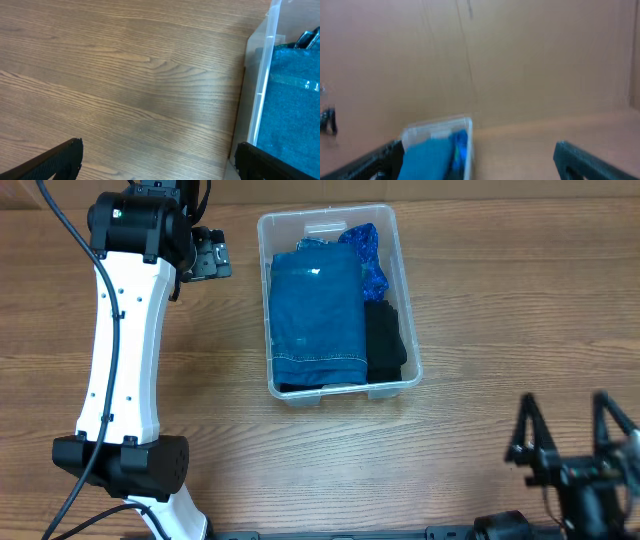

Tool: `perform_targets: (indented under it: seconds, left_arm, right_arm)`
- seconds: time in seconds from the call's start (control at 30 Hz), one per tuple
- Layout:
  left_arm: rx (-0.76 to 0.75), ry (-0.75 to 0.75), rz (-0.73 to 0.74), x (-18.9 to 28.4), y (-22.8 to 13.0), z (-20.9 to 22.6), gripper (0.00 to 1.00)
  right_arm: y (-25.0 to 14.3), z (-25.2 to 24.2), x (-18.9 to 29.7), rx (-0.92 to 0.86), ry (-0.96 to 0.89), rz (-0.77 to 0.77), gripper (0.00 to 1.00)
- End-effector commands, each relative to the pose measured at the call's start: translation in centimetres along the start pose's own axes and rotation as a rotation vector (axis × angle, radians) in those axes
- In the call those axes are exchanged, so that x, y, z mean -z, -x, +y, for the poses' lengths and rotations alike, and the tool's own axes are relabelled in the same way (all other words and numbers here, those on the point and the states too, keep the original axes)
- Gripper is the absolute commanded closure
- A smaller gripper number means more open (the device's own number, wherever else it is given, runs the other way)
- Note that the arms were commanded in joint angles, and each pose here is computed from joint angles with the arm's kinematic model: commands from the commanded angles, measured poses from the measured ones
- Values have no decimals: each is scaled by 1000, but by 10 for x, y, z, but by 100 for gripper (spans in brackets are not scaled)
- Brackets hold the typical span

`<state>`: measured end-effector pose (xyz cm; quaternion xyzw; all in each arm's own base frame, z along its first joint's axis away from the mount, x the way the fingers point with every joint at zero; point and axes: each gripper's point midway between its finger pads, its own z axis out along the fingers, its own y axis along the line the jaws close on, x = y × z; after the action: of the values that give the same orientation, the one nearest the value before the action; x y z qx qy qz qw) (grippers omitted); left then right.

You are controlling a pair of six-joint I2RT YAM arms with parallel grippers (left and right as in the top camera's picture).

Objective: Pack container

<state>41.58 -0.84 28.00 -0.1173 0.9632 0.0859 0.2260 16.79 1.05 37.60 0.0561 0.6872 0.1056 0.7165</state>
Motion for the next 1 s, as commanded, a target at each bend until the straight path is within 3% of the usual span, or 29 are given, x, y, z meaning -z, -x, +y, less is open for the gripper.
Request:
perform_targets:
  seconds: [0.0, 0.33, 0.73, 0.97]
  left_arm:
    - [8, 10, -21, 4, 4, 6, 0]
    - [8, 10, -20, 4, 4, 6, 0]
    - [8, 10, -21, 4, 4, 6, 0]
    - [9, 10, -20, 4, 4, 6, 0]
  right_arm:
    - [-29, -8, -23, -99, 2, -74, 0]
    - [-95, -26, -54, -258, 36, -229, 0]
    - [-148, -38, -65, -239, 7, -167, 0]
    - [-168, -37, -68, -69, 5, -84, 0]
